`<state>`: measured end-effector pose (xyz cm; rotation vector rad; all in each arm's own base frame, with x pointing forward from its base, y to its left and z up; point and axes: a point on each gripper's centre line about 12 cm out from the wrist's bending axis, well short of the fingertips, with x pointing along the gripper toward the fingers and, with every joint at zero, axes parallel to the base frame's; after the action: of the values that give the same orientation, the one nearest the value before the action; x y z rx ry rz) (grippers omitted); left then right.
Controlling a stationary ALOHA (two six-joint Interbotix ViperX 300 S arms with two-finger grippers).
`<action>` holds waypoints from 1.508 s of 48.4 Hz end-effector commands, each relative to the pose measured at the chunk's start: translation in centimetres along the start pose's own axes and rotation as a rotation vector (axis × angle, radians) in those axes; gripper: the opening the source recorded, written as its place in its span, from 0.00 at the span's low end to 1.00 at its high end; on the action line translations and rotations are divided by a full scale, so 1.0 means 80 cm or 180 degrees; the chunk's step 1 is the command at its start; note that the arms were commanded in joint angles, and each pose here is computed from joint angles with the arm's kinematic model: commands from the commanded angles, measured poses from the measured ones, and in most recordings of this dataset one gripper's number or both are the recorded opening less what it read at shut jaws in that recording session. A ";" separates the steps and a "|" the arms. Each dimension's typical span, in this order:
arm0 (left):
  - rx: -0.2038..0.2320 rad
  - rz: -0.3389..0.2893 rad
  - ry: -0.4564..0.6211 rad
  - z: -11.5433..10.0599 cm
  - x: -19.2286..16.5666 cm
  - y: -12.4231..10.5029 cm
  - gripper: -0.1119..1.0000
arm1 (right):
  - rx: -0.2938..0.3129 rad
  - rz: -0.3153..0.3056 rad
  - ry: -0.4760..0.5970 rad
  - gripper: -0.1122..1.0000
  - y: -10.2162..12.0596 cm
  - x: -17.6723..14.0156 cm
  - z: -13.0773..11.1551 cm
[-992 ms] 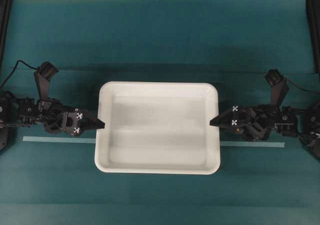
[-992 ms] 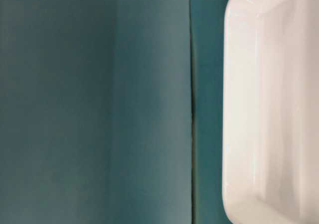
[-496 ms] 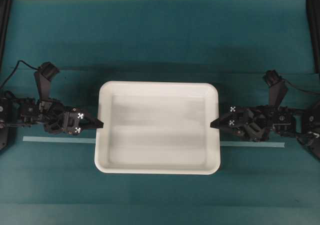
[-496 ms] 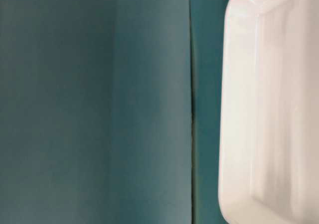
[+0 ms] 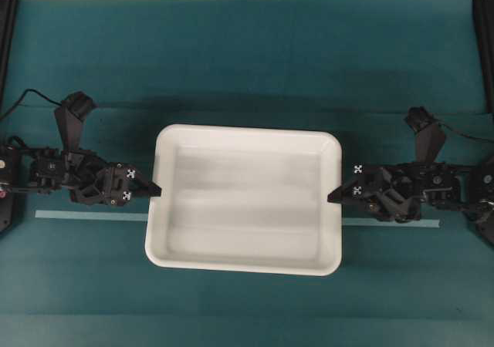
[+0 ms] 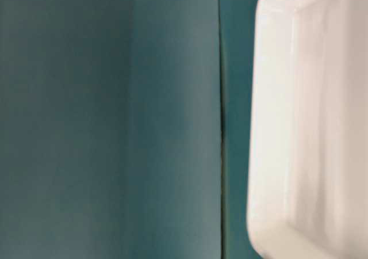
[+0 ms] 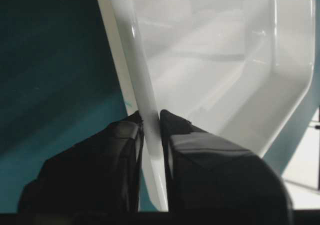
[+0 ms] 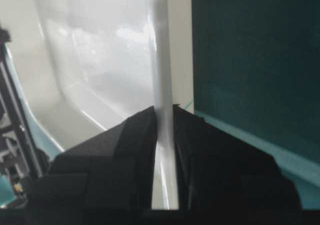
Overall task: Lift the white case with both hands.
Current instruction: 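Close both grippers on the tray's side rims, then lift the tray upward with both grippers holding its rims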
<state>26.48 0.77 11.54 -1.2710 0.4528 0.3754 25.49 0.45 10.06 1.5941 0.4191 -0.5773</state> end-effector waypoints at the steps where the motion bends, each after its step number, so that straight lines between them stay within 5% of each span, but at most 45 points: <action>1: 0.0013 -0.0122 -0.0019 0.005 0.000 -0.023 0.18 | 0.0042 0.0048 0.0027 0.20 0.018 -0.002 -0.001; 31: -0.0101 -0.0312 -0.0079 0.025 -0.052 -0.095 0.18 | 0.0120 0.0090 0.0241 0.20 0.085 -0.065 0.000; 45: -0.0120 -0.0567 -0.0150 0.036 -0.086 -0.134 0.18 | 0.0103 0.0307 0.0287 0.20 0.129 -0.102 0.004; 54: -0.0266 -0.0688 -0.0168 0.044 -0.103 -0.161 0.17 | 0.0030 0.0355 0.0347 0.20 0.157 -0.123 -0.001; 73: -0.0240 -0.0827 -0.0133 0.051 -0.125 -0.215 0.17 | -0.0033 0.0499 0.0302 0.20 0.206 -0.159 0.006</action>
<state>26.30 0.27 29.05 -1.3738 0.2902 0.2572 24.06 -0.53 28.31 1.6259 0.4179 -0.4167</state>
